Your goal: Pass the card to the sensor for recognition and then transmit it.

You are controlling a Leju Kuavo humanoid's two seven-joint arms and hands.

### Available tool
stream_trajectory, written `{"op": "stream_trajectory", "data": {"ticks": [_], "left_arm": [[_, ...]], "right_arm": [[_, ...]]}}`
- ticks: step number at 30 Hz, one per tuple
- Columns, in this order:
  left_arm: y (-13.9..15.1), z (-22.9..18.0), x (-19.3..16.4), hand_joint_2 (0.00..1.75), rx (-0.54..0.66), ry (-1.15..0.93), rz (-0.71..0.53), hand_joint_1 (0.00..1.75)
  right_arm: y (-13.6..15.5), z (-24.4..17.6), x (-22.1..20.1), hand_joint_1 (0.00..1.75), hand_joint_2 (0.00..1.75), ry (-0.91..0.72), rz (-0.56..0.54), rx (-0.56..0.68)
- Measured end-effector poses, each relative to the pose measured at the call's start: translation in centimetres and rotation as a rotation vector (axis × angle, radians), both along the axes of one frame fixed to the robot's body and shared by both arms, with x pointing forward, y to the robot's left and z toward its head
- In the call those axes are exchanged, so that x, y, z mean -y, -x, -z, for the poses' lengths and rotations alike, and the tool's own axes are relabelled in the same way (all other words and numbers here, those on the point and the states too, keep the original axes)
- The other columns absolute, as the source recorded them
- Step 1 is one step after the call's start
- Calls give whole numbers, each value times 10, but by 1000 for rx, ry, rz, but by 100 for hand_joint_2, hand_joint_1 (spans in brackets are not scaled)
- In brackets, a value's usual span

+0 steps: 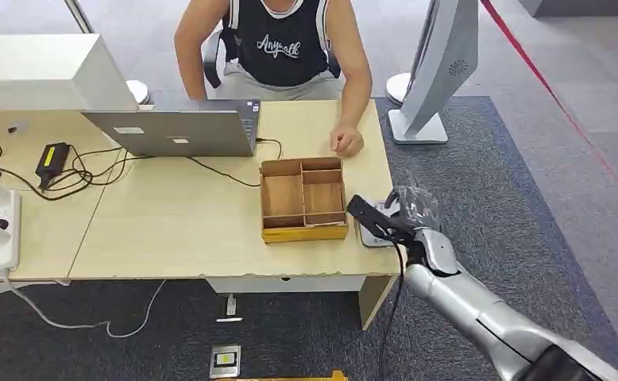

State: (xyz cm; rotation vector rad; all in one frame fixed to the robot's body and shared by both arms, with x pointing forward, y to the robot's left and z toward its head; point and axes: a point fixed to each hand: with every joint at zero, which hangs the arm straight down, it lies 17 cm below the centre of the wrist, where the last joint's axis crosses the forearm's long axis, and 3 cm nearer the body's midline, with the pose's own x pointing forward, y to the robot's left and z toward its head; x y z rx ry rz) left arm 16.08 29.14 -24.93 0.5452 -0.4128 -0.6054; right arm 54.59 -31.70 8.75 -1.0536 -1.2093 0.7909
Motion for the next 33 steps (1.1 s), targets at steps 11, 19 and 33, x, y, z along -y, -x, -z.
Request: {"op": "stream_trajectory", "data": {"ticks": [11, 19, 33], "left_arm": [[-1, 0, 0, 0, 1, 1, -1, 0], [3, 1, 0, 0, -6, 3, -6, 0], [7, 2, 0, 0, -13, 4, -13, 0]], "right_arm": [[6, 27, -1, 175, 175, -10, 9, -60], [10, 44, -2, 175, 175, -6, 17, -106], [10, 55, -4, 175, 175, -8, 20, -138]]}}
